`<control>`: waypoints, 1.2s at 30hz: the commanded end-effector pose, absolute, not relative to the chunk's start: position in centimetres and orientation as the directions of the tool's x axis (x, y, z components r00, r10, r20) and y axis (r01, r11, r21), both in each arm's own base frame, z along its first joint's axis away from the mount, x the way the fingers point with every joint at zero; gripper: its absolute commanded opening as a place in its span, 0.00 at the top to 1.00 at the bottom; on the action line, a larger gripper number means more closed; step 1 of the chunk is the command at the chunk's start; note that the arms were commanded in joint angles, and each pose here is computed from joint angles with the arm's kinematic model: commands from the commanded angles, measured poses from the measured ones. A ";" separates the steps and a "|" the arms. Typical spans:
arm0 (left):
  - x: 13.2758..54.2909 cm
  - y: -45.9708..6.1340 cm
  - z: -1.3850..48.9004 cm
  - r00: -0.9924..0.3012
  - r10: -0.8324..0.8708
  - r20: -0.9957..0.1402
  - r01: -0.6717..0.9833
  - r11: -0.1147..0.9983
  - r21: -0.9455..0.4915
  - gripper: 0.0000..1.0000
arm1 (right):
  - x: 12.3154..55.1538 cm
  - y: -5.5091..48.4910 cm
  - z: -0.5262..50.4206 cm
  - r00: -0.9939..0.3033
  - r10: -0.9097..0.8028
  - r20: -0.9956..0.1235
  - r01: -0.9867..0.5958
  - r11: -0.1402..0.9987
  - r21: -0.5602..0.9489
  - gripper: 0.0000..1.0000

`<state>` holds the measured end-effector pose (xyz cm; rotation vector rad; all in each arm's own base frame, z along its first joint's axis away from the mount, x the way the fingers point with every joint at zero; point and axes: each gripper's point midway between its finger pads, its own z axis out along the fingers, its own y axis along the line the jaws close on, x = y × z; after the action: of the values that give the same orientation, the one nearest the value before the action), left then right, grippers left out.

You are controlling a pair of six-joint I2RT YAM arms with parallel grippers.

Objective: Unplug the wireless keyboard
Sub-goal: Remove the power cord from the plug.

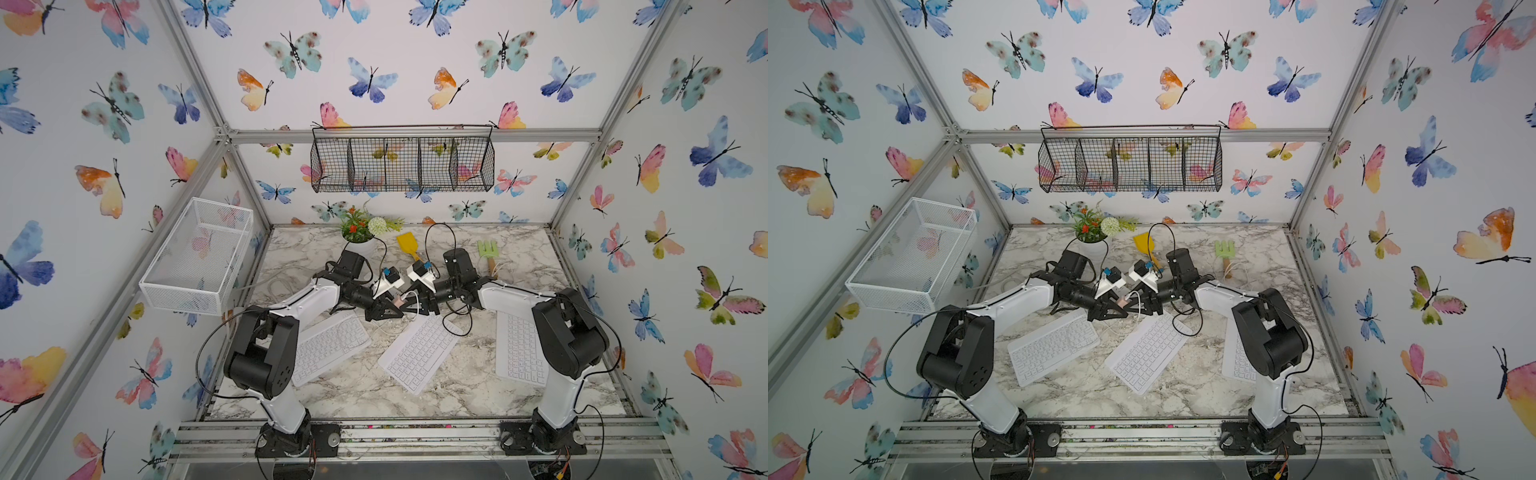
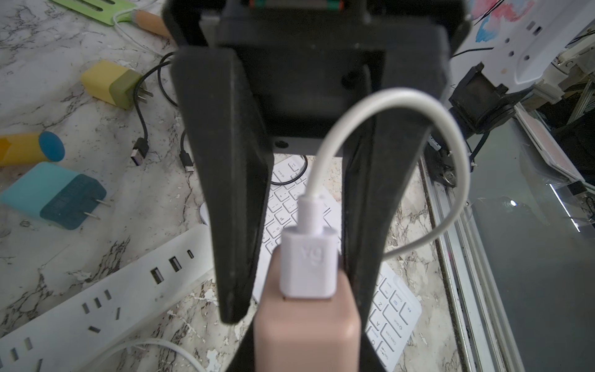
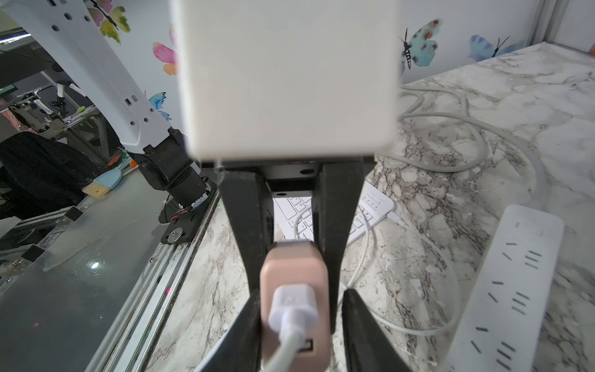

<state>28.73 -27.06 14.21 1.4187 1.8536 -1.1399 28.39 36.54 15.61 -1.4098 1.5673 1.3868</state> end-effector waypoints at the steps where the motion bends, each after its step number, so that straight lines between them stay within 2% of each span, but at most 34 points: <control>1: 29.0 -27.7 15.0 -0.291 0.474 -0.831 0.953 0.068 -0.294 1.00 | 29.0 36.6 16.6 -0.234 -0.293 -0.927 -0.964 -0.056 0.261 0.54; 7: 29.8 -26.9 14.7 -0.303 0.488 -0.819 0.952 0.116 -0.284 1.00 | 30.7 35.6 15.5 -0.256 -0.321 -0.912 -0.966 0.041 0.256 0.48; 11: 31.6 -25.8 13.7 -0.331 0.517 -0.790 0.942 0.225 -0.247 1.00 | 33.9 33.8 14.8 -0.305 -0.326 -0.895 -0.943 0.233 0.236 0.47; 16: 35.0 -24.3 11.9 -0.392 0.542 -0.744 0.894 0.417 -0.167 1.00 | 38.8 30.7 13.5 -0.411 -0.301 -0.860 -0.808 0.556 0.192 0.47; 21: 36.6 -23.6 11.4 -0.438 0.520 -0.733 0.849 0.508 -0.147 1.00 | 40.6 28.5 13.9 -0.476 -0.229 -0.849 -0.681 0.707 0.191 0.48; 25: 37.8 -22.9 10.5 -0.503 0.501 -0.705 0.794 0.589 -0.148 1.00 | 41.1 26.7 15.8 -0.506 -0.116 -0.855 -0.583 0.776 0.240 0.48; 27: 38.7 -22.1 10.2 -0.538 0.488 -0.687 0.753 0.645 -0.132 1.00 | 41.2 26.0 17.0 -0.557 -0.028 -0.830 -0.543 0.769 0.338 0.49; 30: 39.5 -21.7 9.8 -0.582 0.467 -0.666 0.710 0.691 -0.135 1.00 | 39.9 26.7 19.6 -0.605 0.043 -0.795 -0.560 0.688 0.462 0.50; 36: 41.0 -21.5 10.1 -0.640 0.405 -0.653 0.638 0.754 -0.158 1.00 | 36.0 29.0 24.0 -0.691 0.179 -0.701 -0.583 0.435 0.686 0.55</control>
<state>39.71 -21.87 9.30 0.8822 2.3223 -0.5313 38.57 27.27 22.00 -0.3701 1.9868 1.0519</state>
